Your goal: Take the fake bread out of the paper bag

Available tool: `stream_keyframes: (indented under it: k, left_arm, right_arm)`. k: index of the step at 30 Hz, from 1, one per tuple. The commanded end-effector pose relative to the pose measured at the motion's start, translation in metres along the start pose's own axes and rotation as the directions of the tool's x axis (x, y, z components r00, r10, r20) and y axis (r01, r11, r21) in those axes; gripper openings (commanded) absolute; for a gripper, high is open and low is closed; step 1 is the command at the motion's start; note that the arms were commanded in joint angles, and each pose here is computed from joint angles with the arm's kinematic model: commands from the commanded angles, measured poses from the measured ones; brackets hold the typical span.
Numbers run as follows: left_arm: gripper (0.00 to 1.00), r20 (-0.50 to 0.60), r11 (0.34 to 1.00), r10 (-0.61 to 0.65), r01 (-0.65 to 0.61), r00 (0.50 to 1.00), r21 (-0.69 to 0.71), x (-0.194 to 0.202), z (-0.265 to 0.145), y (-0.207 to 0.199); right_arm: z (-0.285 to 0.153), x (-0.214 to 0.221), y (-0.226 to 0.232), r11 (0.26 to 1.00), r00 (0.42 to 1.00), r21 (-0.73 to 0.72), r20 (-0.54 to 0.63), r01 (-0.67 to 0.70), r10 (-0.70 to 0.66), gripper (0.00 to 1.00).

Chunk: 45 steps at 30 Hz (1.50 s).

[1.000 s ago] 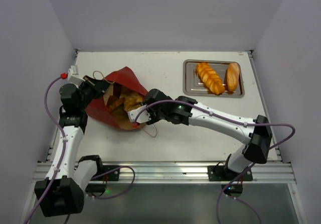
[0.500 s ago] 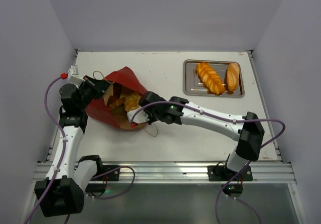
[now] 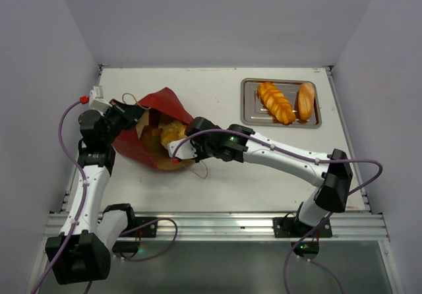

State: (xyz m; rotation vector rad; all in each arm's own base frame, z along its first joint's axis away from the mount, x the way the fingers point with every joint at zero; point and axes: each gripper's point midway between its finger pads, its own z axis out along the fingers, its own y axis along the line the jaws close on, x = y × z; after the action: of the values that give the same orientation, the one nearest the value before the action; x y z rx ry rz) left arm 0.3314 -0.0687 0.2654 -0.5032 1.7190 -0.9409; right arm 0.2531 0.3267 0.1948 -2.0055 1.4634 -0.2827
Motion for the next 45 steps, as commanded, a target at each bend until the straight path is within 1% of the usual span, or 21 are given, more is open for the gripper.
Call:
stream_keyframes:
  k: [1, 5, 12, 15, 16, 19, 20, 23, 24, 25, 27, 28, 30, 32, 33, 36, 37, 39, 40, 42, 45]
  left_arm:
    - [0.00, 0.010, 0.999, 0.021, -0.021, 1.000, 0.029, -0.005, 0.000, -0.006]
    - [0.00, 0.017, 1.000, 0.019, -0.019, 1.000, 0.023, -0.008, 0.002, -0.006]
    - [0.00, 0.035, 1.000, 0.017, -0.018, 0.999, 0.020, -0.014, 0.003, -0.008]
    - [0.00, 0.048, 1.000, 0.015, -0.016, 0.999, 0.013, -0.017, 0.003, -0.009]
    - [0.00, 0.051, 1.000, 0.015, -0.015, 0.999, 0.009, -0.017, 0.002, -0.008]
    - [0.00, 0.071, 1.000, 0.002, -0.001, 0.997, -0.014, -0.020, 0.002, -0.004]
    - [0.00, 0.078, 1.000, 0.000, 0.002, 0.997, -0.020, -0.021, 0.001, -0.003]
    - [0.00, 0.101, 0.999, -0.005, 0.009, 0.995, -0.037, -0.025, 0.000, -0.002]
    - [0.00, 0.105, 0.999, 0.000, 0.005, 0.994, -0.047, -0.026, 0.001, 0.000]
    - [0.00, 0.107, 0.999, 0.003, 0.002, 0.994, -0.052, -0.027, 0.001, 0.000]
    - [0.00, 0.099, 0.998, 0.004, 0.002, 0.995, -0.063, -0.025, 0.002, 0.004]
    - [0.00, 0.095, 0.998, 0.004, 0.002, 0.995, -0.066, -0.023, 0.002, 0.005]
    - [0.00, 0.092, 0.998, 0.004, 0.002, 0.996, -0.067, -0.023, 0.002, 0.006]
    - [0.00, 0.096, 0.998, 0.015, -0.009, 0.995, -0.062, -0.025, 0.001, 0.003]
    - [0.00, 0.092, 0.998, 0.017, -0.011, 0.996, -0.063, -0.025, 0.000, 0.002]
    - [0.00, 0.089, 0.998, 0.028, -0.024, 0.996, -0.053, -0.026, -0.002, -0.004]
    - [0.00, 0.087, 0.998, 0.030, -0.025, 0.996, -0.051, -0.026, -0.003, -0.005]
    - [0.00, 0.078, 0.999, 0.034, -0.031, 0.996, -0.038, -0.025, -0.004, -0.008]
    - [0.00, 0.074, 0.999, 0.034, -0.032, 0.997, -0.034, -0.024, -0.004, -0.009]
    - [0.00, 0.064, 0.999, 0.036, -0.035, 0.997, -0.023, -0.022, -0.005, -0.011]
    - [0.00, 0.058, 0.999, 0.040, -0.039, 0.997, -0.014, -0.020, -0.006, -0.011]
  right_arm:
    - [-0.046, -0.023, -0.028, 0.993, 0.984, 0.064, 0.153, -0.101, 0.090, 0.00]
    - [-0.058, -0.025, -0.024, 0.992, 0.975, 0.040, 0.192, -0.121, 0.111, 0.00]
    - [-0.077, -0.019, -0.003, 0.990, 0.960, -0.024, 0.244, -0.138, 0.139, 0.00]
    - [-0.089, -0.017, 0.008, 0.989, 0.946, -0.056, 0.288, -0.136, 0.146, 0.00]
    - [-0.099, -0.017, 0.010, 0.987, 0.934, -0.066, 0.320, -0.145, 0.159, 0.00]
    - [-0.107, -0.009, 0.017, 0.984, 0.927, -0.090, 0.333, -0.152, 0.173, 0.00]
    - [-0.114, -0.010, 0.024, 0.983, 0.913, -0.114, 0.367, -0.146, 0.178, 0.00]
    - [-0.128, 0.001, 0.035, 0.978, 0.897, -0.145, 0.395, -0.152, 0.198, 0.00]
    - [-0.131, 0.004, 0.035, 0.975, 0.891, -0.144, 0.402, -0.166, 0.211, 0.00]
    - [-0.134, 0.013, 0.030, 0.968, 0.882, -0.139, 0.400, -0.210, 0.249, 0.00]
    - [-0.150, 0.022, 0.024, 0.957, 0.848, -0.132, 0.443, -0.260, 0.291, 0.00]
    - [-0.153, 0.033, 0.018, 0.942, 0.836, -0.120, 0.437, -0.313, 0.334, 0.00]
    - [-0.166, 0.047, 0.011, 0.927, 0.818, -0.076, 0.448, -0.368, 0.362, 0.00]
    - [-0.166, 0.067, 0.002, 0.899, 0.809, -0.024, 0.425, -0.437, 0.405, 0.00]
    - [-0.170, 0.084, -0.007, 0.864, 0.794, 0.029, 0.410, -0.502, 0.448, 0.00]
    - [-0.169, 0.112, -0.026, 0.779, 0.751, 0.132, 0.402, -0.613, 0.523, 0.00]
    - [-0.169, 0.130, -0.033, 0.728, 0.724, 0.173, 0.392, -0.663, 0.567, 0.00]
    - [-0.165, 0.144, -0.041, 0.679, 0.698, 0.212, 0.392, -0.703, 0.599, 0.00]
    - [-0.161, 0.160, -0.046, 0.636, 0.676, 0.243, 0.374, -0.733, 0.636, 0.00]
    - [-0.153, 0.173, -0.056, 0.595, 0.654, 0.276, 0.373, -0.755, 0.658, 0.00]
    - [-0.138, 0.204, -0.067, 0.537, 0.630, 0.333, 0.343, -0.775, 0.697, 0.00]
